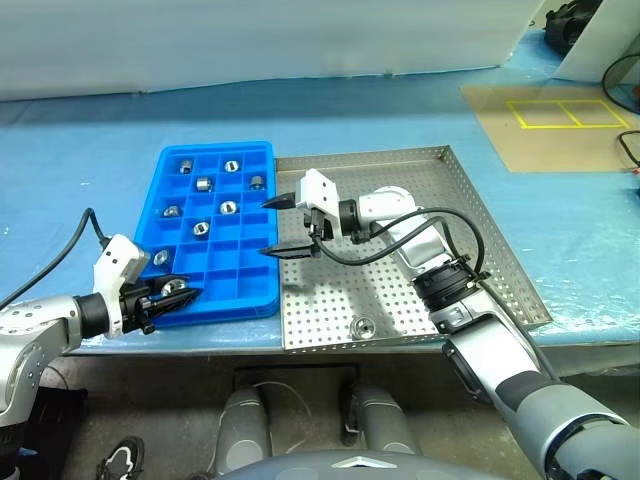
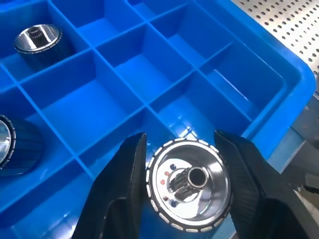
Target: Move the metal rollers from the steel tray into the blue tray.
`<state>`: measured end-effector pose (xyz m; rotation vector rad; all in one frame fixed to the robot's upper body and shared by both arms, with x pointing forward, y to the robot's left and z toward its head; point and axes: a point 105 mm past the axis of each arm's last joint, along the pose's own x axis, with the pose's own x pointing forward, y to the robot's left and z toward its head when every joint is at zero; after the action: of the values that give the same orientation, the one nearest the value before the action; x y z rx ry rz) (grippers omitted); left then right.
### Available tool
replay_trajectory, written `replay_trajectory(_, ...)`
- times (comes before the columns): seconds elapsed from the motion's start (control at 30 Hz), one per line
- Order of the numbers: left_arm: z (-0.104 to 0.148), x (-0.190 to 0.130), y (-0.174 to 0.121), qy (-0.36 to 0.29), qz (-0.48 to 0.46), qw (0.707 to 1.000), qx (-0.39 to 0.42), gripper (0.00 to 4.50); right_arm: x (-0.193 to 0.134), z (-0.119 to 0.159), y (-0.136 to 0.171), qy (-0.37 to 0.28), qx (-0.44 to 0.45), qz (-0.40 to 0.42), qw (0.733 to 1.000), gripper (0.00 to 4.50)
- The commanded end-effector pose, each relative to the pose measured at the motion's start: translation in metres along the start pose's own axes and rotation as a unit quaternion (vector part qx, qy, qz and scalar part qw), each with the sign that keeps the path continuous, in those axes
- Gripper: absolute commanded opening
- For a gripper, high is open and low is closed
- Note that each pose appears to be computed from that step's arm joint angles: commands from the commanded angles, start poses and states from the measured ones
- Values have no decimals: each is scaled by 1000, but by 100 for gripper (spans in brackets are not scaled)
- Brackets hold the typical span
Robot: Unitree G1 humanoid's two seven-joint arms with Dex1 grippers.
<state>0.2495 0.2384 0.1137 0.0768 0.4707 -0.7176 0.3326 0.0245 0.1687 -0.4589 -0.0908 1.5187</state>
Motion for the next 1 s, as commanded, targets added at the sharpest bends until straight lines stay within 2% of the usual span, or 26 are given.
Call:
replay_trajectory(0.03,-3,0,6,12,14,1000,15,318,-5,14,-5,-16,-21,-14,1000,431)
replay_trajectory(0.1,4,2,9,-1,21,1000,12,383,-7,13,-5,-14,-20,-17,1000,431)
replay_trajectory(0.23,11,5,5,-9,14,1000,21,383,-12,14,-7,-14,-18,-23,999,431)
replay_trajectory(0.37,20,8,-20,-17,-37,998,39,383,-38,18,-10,-3,-9,-24,1000,431)
replay_trajectory(0.47,28,12,-42,-27,-80,995,53,383,-72,7,-1,46,3,10,999,431)
replay_trajectory(0.6,39,26,-74,-41,-154,984,79,383,-125,-32,51,173,16,121,977,431)
replay_trajectory(0.7,42,38,-86,-42,-193,976,90,383,-145,-48,78,222,18,168,960,431)
replay_trajectory(0.77,41,47,-91,-34,-217,971,96,383,-145,-54,84,234,3,174,957,431)
replay_trajectory(1.0,36,68,-98,-12,-259,958,122,383,-116,-77,79,232,-76,146,959,431)
